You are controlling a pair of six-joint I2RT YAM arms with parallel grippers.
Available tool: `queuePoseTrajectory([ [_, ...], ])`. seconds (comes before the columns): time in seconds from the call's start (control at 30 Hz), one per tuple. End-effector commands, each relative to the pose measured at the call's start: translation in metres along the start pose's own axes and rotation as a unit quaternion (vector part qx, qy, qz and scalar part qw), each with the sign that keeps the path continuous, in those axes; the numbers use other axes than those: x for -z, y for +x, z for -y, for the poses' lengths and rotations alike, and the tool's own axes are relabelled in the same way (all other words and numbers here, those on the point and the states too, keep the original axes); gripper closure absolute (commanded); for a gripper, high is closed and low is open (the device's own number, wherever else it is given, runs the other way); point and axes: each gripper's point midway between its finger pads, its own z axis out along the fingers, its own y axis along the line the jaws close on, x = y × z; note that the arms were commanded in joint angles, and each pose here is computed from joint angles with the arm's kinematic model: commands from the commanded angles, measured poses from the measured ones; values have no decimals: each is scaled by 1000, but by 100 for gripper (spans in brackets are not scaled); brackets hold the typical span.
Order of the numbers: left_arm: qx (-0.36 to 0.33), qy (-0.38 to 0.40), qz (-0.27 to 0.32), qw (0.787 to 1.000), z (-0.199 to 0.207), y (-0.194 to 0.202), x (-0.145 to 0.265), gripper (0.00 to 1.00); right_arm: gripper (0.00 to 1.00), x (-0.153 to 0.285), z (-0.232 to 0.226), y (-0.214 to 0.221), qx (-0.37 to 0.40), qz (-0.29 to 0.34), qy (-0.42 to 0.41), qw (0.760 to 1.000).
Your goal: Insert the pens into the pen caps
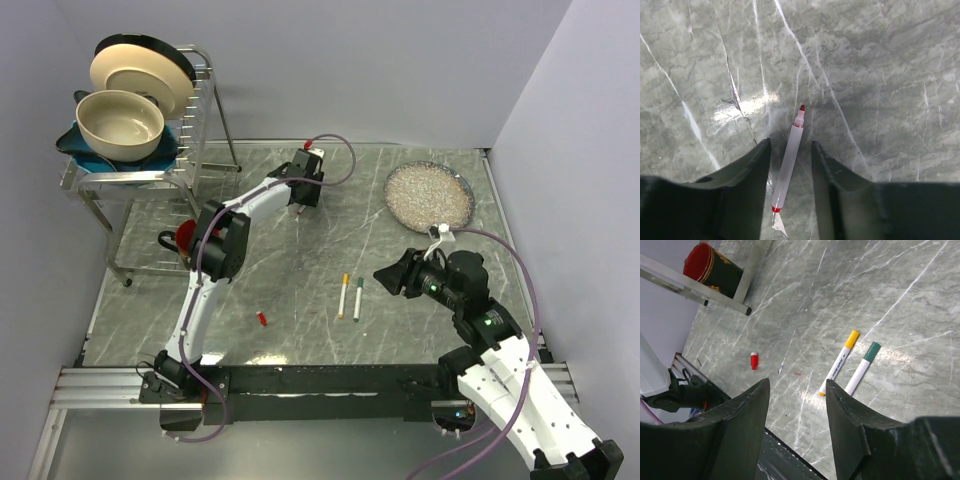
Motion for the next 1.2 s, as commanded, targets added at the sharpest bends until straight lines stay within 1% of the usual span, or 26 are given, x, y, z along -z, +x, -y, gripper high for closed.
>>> queuePoseTrajectory([
  [0.0,17,11,-38,999,8,17,0,67,46,2,2,-6,-6,11,14,1000],
  [0.07,35,7,-50,998,7,25,4,74,48,0,5,-2,-16,0,20,1000],
  [0.1,44,9,-45,998,8,20,12,81,48,-1,5,1,-18,-6,21,1000],
  [0.13,49,8,-61,997,7,37,13,84,48,-1,6,3,-21,-8,20,1000],
  [0.17,63,10,-63,996,8,41,16,87,48,-1,6,3,-24,-7,19,1000],
  [0.2,74,22,-56,995,12,35,29,94,48,-1,4,3,-24,-5,15,1000],
  [0.23,89,24,-68,993,12,52,31,98,48,0,3,4,-26,-4,10,1000],
  [0.27,99,32,-71,992,14,55,36,99,48,0,2,4,-28,-2,7,1000],
  [0.3,109,55,-67,990,22,50,50,99,48,0,2,5,-28,-1,4,1000],
  [0.33,128,64,-75,987,24,64,53,99,48,-1,3,8,-32,-4,3,999],
  [0.4,150,106,-63,981,37,59,75,99,48,-2,2,12,-36,-11,-3,999],
  [0.43,174,114,-67,976,39,73,78,99,47,-4,4,16,-39,-16,-4,999],
  [0.47,183,135,-46,973,45,62,94,99,47,-5,2,16,-39,-12,-12,999],
  [0.5,193,151,-41,969,50,63,102,99,46,-6,2,18,-43,-14,-17,999],
  [0.53,211,166,-58,961,56,81,109,99,46,-9,5,26,-48,-22,-18,998],
  [0.57,213,198,-19,957,66,61,127,99,44,-11,-1,25,-49,-20,-39,998],
  [0.6,219,213,-11,952,72,59,135,99,43,-13,-3,26,-60,-20,-46,997],
  [0.63,231,233,-17,944,79,70,144,99,42,-16,0,34,-68,-29,-51,996],
  [0.67,228,267,17,936,93,53,164,99,41,-19,-7,29,-67,-17,-72,995],
  [0.7,229,285,26,930,100,51,174,99,40,-19,-12,30,-76,-20,-87,993],
  [0.73,240,296,22,925,105,60,181,99,40,-22,-10,36,-82,-26,-91,992],
  [0.77,236,321,38,916,118,54,202,99,40,-23,-19,26,-73,-3,-117,990],
  [0.83,244,356,59,900,132,51,222,99,38,-25,-21,30,-88,-2,-135,987],
  [0.87,242,372,70,893,143,49,238,99,37,-25,-29,21,-84,18,-156,984],
  [1.07,251,443,105,854,179,45,292,99,35,-24,-45,10,-115,42,-203,972],
  [1.17,252,461,121,842,188,43,309,99,35,-22,-48,2,-117,55,-204,970],
])
